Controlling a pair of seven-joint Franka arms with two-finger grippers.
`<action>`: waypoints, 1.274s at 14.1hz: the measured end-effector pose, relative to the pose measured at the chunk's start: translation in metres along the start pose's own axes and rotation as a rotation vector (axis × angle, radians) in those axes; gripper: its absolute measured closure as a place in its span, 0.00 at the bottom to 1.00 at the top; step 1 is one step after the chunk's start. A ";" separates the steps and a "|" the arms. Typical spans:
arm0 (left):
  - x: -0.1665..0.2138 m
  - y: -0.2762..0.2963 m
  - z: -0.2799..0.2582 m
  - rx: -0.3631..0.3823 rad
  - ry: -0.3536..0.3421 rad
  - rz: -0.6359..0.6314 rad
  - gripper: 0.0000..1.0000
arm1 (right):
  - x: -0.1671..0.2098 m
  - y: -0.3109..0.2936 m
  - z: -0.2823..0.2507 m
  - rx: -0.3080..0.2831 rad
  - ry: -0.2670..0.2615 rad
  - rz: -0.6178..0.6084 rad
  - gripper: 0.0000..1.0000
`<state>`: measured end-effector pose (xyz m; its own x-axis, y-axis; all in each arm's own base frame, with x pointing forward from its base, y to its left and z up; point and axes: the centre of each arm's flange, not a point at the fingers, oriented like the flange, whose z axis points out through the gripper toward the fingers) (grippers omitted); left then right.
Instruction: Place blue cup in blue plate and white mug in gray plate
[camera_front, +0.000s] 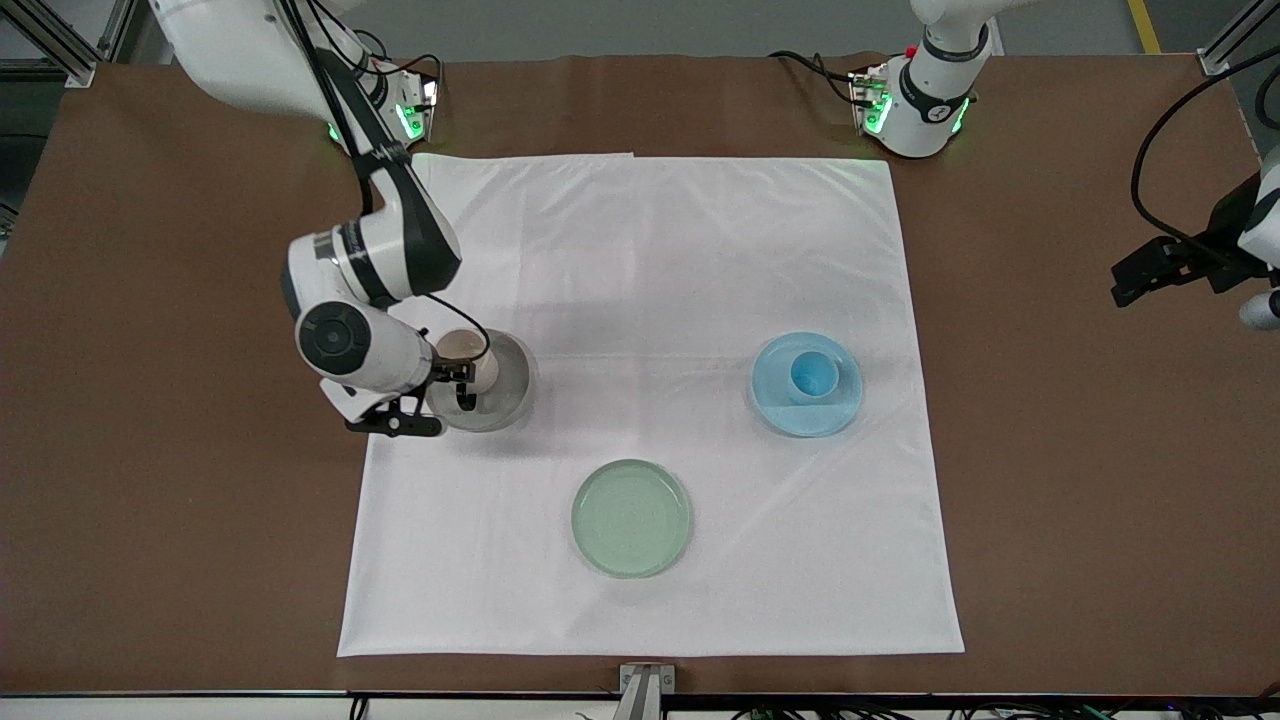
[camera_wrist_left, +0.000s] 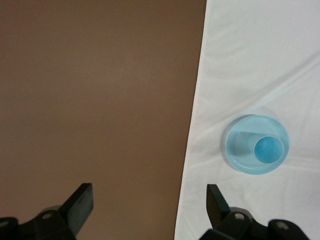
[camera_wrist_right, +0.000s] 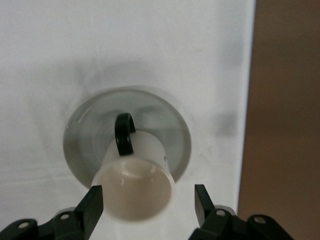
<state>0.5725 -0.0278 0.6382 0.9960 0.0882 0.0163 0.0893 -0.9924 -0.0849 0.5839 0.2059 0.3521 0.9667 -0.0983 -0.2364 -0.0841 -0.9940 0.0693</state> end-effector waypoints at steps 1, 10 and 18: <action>-0.003 -0.002 -0.004 -0.002 0.000 0.005 0.00 | -0.011 0.023 -0.032 0.007 -0.011 0.021 0.01; -0.035 0.001 -0.016 -0.041 -0.030 0.018 0.00 | -0.062 0.216 -0.142 0.083 0.041 0.016 0.00; -0.056 0.024 -0.009 -0.058 -0.025 0.075 0.00 | -0.072 0.242 -0.210 0.055 0.215 -0.040 0.00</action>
<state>0.5185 -0.0577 0.6438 0.9998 0.0151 -0.0126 0.0147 -0.9995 -0.0273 0.5445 -0.0175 0.5898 0.9983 -0.0527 -0.0257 -0.0524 -0.9986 0.0096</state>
